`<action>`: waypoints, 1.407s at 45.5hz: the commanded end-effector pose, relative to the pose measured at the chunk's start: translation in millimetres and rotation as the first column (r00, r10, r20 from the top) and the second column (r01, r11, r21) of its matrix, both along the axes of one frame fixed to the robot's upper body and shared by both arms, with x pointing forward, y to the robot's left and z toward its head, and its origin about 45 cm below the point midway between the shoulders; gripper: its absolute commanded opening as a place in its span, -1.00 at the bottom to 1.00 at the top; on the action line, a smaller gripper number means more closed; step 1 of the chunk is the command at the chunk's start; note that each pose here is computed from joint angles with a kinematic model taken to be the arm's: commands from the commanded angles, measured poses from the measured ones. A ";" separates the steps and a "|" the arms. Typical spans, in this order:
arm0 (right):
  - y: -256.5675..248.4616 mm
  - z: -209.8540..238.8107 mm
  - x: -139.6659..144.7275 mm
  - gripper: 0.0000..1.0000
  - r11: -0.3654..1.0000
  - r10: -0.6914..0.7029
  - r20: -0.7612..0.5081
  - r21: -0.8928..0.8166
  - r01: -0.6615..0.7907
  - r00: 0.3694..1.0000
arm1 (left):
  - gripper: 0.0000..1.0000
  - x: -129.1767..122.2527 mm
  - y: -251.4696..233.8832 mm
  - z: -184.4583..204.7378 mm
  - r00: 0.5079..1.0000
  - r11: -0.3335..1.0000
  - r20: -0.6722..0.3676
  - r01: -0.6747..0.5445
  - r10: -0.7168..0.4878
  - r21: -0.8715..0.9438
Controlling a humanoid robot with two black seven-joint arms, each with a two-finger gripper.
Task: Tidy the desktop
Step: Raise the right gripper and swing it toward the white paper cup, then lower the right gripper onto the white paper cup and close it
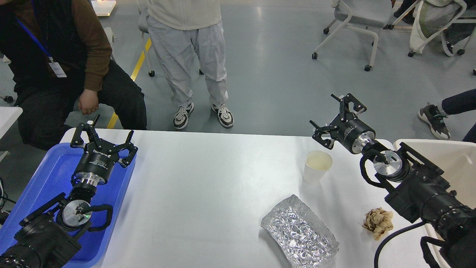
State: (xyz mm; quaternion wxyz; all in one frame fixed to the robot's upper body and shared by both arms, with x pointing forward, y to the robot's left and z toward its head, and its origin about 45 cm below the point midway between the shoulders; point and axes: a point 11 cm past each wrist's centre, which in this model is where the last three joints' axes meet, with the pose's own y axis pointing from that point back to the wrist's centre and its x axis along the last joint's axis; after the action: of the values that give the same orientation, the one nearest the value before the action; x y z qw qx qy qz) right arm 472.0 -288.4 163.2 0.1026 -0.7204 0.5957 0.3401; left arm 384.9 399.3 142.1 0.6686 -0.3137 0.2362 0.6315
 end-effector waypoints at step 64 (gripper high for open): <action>-0.7 58.5 -22.8 1.00 -0.363 0.635 -0.494 -0.869 -0.335 0.594 | 1.00 -1.2 1.4 -0.3 1.000 1.000 0.001 -0.002 0.002 -0.001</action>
State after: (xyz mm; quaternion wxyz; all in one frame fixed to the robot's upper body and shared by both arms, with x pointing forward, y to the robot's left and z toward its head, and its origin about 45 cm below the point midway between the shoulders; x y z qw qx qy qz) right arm 452.6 -278.2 242.7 -0.4269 -0.8266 0.3189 -0.1813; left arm 383.9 400.1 141.5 0.6681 -0.3145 0.2364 0.6316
